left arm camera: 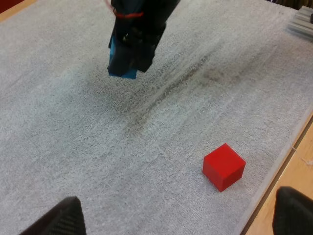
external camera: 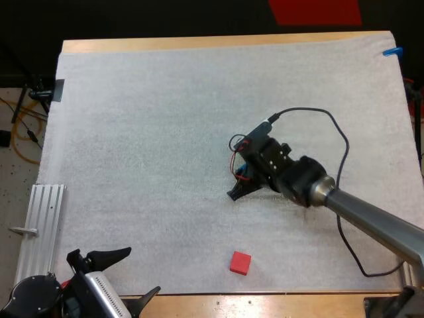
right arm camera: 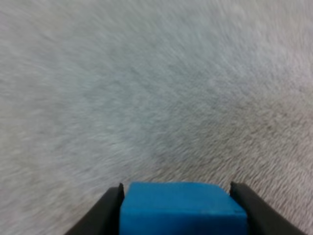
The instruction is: Stack red cube on blue cube
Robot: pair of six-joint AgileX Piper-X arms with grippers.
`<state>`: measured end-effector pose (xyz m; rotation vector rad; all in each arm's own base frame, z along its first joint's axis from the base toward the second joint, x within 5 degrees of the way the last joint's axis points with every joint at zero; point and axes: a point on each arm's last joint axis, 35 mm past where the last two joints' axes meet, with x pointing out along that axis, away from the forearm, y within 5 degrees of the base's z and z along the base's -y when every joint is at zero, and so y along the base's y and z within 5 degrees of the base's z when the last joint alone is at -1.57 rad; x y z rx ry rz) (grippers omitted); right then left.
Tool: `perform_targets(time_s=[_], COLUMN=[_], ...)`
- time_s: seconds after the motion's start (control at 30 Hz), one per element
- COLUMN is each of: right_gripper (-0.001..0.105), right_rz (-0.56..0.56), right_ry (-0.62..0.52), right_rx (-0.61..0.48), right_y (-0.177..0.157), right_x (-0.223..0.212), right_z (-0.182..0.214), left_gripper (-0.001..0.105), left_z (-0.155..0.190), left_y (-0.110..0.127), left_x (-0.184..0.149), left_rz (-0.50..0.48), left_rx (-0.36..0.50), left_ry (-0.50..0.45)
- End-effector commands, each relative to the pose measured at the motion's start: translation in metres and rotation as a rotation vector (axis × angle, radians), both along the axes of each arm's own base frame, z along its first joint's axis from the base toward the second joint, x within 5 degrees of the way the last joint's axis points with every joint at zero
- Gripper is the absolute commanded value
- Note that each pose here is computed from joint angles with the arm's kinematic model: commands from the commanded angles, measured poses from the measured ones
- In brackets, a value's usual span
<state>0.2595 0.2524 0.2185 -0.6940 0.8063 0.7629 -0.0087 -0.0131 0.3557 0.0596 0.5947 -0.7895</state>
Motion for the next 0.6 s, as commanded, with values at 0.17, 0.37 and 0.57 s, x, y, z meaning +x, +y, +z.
perform_targets(time_s=[0.17,0.37,0.57], right_gripper=[0.044,0.06,0.059], right_rz=[-0.002,-0.003,-0.007], right_ry=[-0.009,-0.011,-0.045], right_rx=[-0.026,-0.027,0.01], right_y=[0.006,0.012,0.015], right_x=[0.037,0.047,0.047], right_z=[-0.012,-0.015,0.014], left_gripper=[0.075,0.075,0.075], left_z=[0.001,0.001,0.001], left_y=[0.0,0.0,0.0], left_x=[0.0,0.0,0.0], left_rz=[0.01,0.01,0.01], left_rx=[0.0,0.0,0.0], left_ry=[0.003,0.003,0.003])
